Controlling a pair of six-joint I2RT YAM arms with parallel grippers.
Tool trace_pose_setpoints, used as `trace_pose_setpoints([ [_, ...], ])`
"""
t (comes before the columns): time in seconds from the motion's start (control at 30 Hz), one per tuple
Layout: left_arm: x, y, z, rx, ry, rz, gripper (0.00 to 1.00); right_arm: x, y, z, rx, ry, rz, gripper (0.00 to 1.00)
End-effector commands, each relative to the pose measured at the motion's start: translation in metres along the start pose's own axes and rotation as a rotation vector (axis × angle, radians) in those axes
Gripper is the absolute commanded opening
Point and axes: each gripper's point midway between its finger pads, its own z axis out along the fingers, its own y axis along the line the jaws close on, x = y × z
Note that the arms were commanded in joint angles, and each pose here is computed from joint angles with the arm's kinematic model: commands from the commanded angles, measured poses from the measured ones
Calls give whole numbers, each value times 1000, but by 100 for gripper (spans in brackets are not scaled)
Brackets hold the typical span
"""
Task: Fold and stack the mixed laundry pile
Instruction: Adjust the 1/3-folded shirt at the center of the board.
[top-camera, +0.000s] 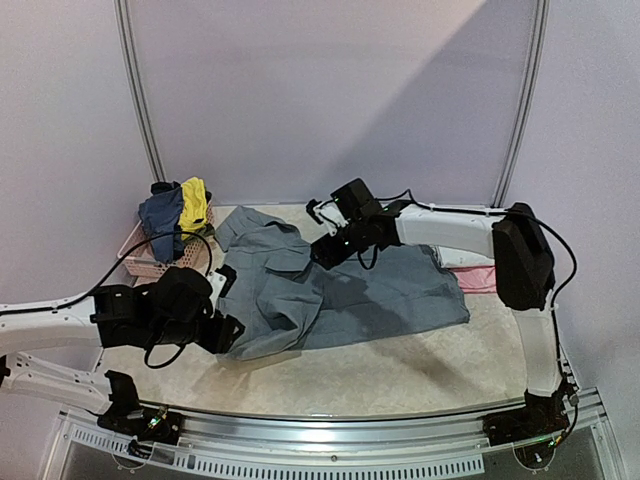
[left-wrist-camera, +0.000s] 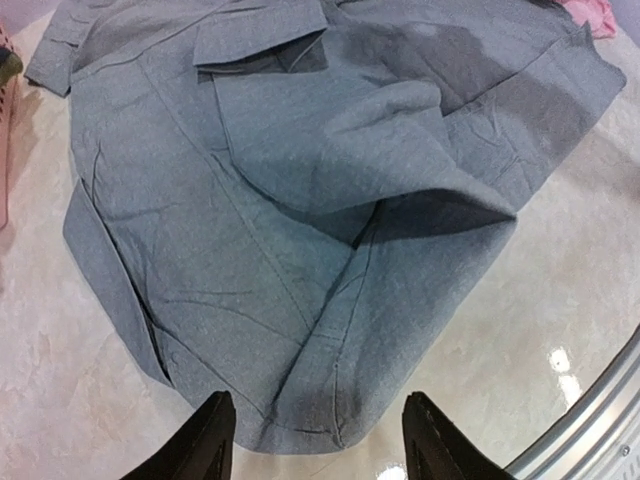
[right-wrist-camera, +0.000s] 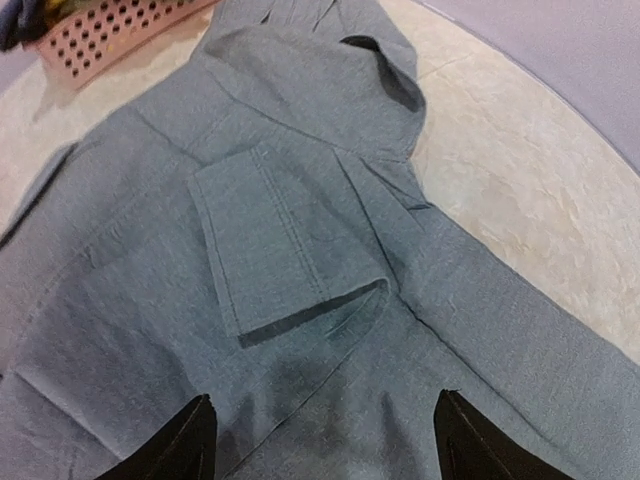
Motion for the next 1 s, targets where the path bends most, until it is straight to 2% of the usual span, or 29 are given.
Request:
trace_pose_setpoints([
  [0.0, 16, 0, -4, 24, 6, -48, 58, 22, 0, 29, 108, 91, -333, 74],
  [0.23, 17, 8, -13, 10, -19, -40, 57, 31, -8, 53, 152, 69, -609, 71],
  [0.43, 21, 10, -10, 0, -6, -20, 57, 28, 0, 65, 203, -30, -810, 75],
  [0.77, 30, 13, -6, -9, 10, -17, 55, 14, 12, 85, 210, -104, -881, 75],
  [0.97, 33, 14, -4, -11, 14, -20, 54, 16, 18, 95, 195, -117, -898, 71],
])
